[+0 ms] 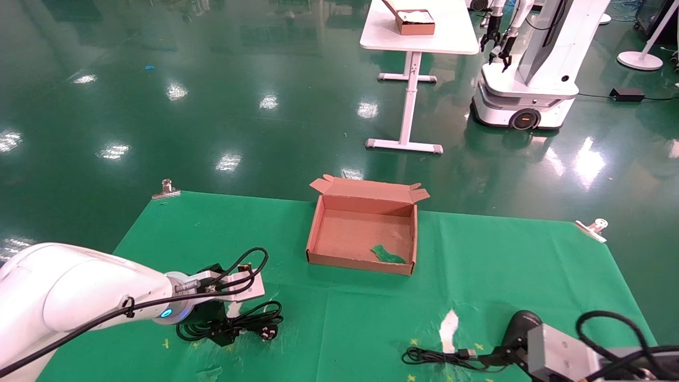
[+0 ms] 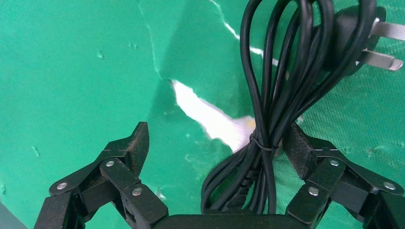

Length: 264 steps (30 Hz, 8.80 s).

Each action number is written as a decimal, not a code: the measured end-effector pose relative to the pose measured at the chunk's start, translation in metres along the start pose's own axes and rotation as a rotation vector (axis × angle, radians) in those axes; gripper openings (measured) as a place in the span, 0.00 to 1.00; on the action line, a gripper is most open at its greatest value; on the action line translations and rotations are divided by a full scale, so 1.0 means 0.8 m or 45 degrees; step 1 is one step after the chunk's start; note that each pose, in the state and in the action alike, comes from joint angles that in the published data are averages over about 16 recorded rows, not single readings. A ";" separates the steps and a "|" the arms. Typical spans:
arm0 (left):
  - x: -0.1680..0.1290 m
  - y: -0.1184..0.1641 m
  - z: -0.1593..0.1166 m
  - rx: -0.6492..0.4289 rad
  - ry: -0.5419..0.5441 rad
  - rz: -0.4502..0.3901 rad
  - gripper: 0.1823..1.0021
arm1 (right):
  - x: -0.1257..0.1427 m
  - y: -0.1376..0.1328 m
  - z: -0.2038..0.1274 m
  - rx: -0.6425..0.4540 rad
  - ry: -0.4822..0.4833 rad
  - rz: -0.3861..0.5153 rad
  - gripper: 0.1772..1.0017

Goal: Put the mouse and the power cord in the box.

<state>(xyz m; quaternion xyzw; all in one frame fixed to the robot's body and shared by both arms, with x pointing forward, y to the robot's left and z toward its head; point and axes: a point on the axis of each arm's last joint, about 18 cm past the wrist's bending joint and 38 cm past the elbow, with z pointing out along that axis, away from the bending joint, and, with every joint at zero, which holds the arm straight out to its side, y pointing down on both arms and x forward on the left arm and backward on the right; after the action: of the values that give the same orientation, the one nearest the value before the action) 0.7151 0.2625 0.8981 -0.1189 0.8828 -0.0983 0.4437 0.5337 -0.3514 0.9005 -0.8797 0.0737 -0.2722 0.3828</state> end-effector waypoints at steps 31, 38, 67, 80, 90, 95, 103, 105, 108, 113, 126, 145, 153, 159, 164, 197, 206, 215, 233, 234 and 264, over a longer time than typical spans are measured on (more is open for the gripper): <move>0.001 0.002 0.001 0.002 -0.005 0.008 1.00 | 0.128 -0.016 0.161 -0.498 0.097 -0.233 1.00; 0.001 0.002 0.001 0.002 -0.006 0.008 1.00 | 0.141 -0.019 0.174 -0.526 0.102 -0.241 1.00; 0.001 0.002 0.001 0.003 -0.005 0.007 0.65 | 0.142 -0.020 0.174 -0.525 0.103 -0.246 0.60; 0.001 0.002 0.001 0.002 -0.005 0.007 0.29 | 0.142 -0.021 0.173 -0.521 0.106 -0.248 0.24; 0.001 0.002 0.001 0.002 -0.005 0.007 0.13 | 0.143 -0.021 0.173 -0.521 0.108 -0.249 0.10; 0.001 0.002 0.001 0.002 -0.005 0.007 0.11 | 0.145 -0.023 0.171 -0.520 0.115 -0.255 0.07; -0.012 -0.007 -0.015 0.049 -0.013 -0.007 0.10 | 0.168 -0.050 0.144 -0.516 0.195 -0.314 0.06; -0.019 -0.014 -0.024 0.082 -0.016 -0.015 0.10 | 0.176 -0.061 0.133 -0.514 0.228 -0.337 0.06; -0.031 -0.030 -0.042 0.152 -0.020 -0.031 0.10 | 0.189 -0.081 0.113 -0.509 0.287 -0.376 0.06; -0.048 -0.071 -0.075 0.308 -0.032 -0.040 0.10 | 0.208 -0.116 0.077 -0.499 0.389 -0.436 0.06; -0.042 -0.206 -0.075 0.558 -0.190 0.064 0.10 | 0.220 -0.190 -0.009 -0.478 0.611 -0.536 0.05; -0.019 -0.273 -0.028 0.589 -0.513 0.342 0.10 | 0.198 -0.216 -0.056 -0.518 0.716 -0.563 0.05; -0.020 -0.273 -0.026 0.564 -0.526 0.335 0.14 | 0.192 -0.217 -0.051 -0.506 0.706 -0.566 0.05; -0.034 -0.267 -0.030 0.539 -0.543 0.256 0.21 | 0.191 -0.219 -0.046 -0.497 0.694 -0.575 0.05; -0.059 -0.250 -0.035 0.502 -0.565 0.115 0.30 | 0.189 -0.222 -0.038 -0.490 0.673 -0.588 0.05; -0.154 -0.057 -0.088 0.289 -0.725 -0.308 0.98 | 0.225 -0.324 0.121 -0.258 0.529 -0.977 0.05; -0.154 -0.057 -0.088 0.289 -0.726 -0.308 1.00 | 0.225 -0.308 0.178 -0.193 0.603 -1.013 0.05; -0.154 -0.057 -0.088 0.289 -0.727 -0.309 1.00 | 0.229 -0.253 0.212 -0.257 0.617 -0.925 0.05; -0.154 -0.057 -0.088 0.288 -0.727 -0.310 1.00 | 0.237 -0.221 0.216 -0.320 0.636 -0.864 0.11; -0.154 -0.057 -0.088 0.288 -0.727 -0.310 1.00 | 0.237 -0.221 0.216 -0.319 0.635 -0.865 0.12; -0.154 -0.057 -0.088 0.288 -0.726 -0.309 1.00 | 0.182 -0.175 0.205 0.057 0.420 -0.473 0.81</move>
<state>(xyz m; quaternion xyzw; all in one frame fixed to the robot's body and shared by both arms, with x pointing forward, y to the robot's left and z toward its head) 0.7351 0.2603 1.0455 -0.1957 0.6858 -0.2107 0.6685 0.7327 -0.1994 0.9699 -0.8132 -0.0339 -0.4793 0.3284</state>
